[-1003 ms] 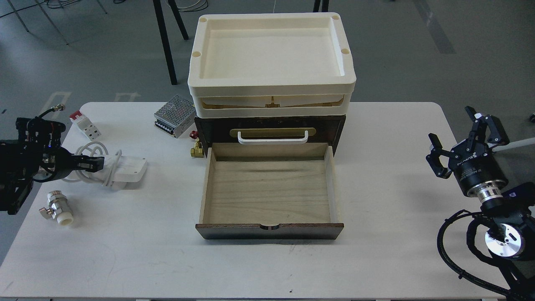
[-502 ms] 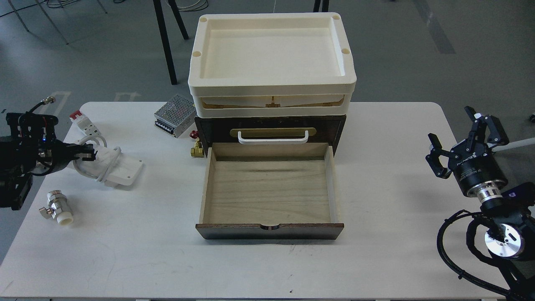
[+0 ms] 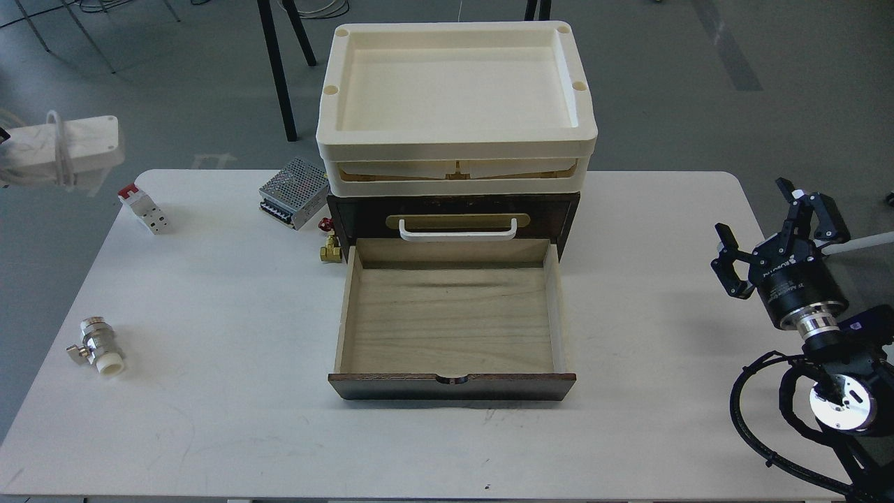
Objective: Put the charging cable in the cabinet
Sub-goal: 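Lift the cable and brick with the left gripper toward the open drawer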
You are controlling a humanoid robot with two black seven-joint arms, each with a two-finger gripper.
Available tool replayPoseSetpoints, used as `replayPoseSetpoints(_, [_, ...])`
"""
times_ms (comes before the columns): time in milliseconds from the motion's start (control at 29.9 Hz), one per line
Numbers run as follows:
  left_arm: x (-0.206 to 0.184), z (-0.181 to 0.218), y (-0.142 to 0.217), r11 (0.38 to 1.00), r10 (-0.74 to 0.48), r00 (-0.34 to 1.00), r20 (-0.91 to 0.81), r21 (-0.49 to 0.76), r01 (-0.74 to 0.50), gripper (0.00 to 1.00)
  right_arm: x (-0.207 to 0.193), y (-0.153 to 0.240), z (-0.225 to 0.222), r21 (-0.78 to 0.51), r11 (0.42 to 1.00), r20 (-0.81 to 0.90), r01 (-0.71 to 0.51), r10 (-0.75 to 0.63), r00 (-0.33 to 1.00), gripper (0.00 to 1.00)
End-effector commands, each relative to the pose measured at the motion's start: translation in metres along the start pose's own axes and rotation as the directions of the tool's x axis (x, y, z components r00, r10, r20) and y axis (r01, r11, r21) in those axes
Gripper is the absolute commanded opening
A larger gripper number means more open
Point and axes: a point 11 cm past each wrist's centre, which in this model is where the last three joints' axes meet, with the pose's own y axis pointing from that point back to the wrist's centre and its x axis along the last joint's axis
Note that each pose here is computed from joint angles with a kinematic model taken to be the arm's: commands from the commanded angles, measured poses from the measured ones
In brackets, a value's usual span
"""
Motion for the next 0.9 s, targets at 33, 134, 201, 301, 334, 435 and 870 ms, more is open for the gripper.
replayPoseSetpoints(33, [0.056,0.046,0.013,0.977,0.118,0.978,-0.173,-0.156,-0.145,0.02,0.0,0.0,0.0,-0.001,1.0,0.0,0.001,-0.001,1.0,0.99])
replayPoseSetpoints(134, [0.082,0.088,0.016,0.945,0.158,0.964,-0.214,-0.25,-0.21,0.03,0.0,0.0,0.0,0.001,1.0,0.0,0.001,-0.001,1.0,0.99])
replayPoseSetpoints(201, [0.095,0.113,0.019,0.922,0.17,0.958,-0.232,-0.304,-0.238,0.03,0.0,0.0,0.0,0.001,1.0,0.0,0.001,-0.001,1.0,0.99])
replayPoseSetpoints(301, [0.101,0.156,0.016,0.887,0.156,0.956,-0.25,-0.39,-0.247,0.03,0.0,0.0,0.0,0.001,1.0,0.0,0.001,-0.001,1.0,0.99])
replayPoseSetpoints(334, [0.1,0.171,0.015,0.876,0.143,0.958,-0.251,-0.419,-0.24,0.03,0.0,0.0,0.0,0.001,1.0,0.0,0.001,-0.001,1.0,0.99])
replayPoseSetpoints(435, [0.101,0.216,0.016,0.834,0.103,0.964,-0.243,-0.507,-0.217,0.03,0.0,0.0,0.0,0.001,1.0,-0.001,-0.001,0.001,1.0,0.99])
replayPoseSetpoints(870, [-0.058,0.414,0.078,0.475,-0.221,0.9,0.377,-0.764,0.437,0.06,0.0,0.0,0.0,0.001,1.0,-0.001,-0.001,0.001,1.0,0.99])
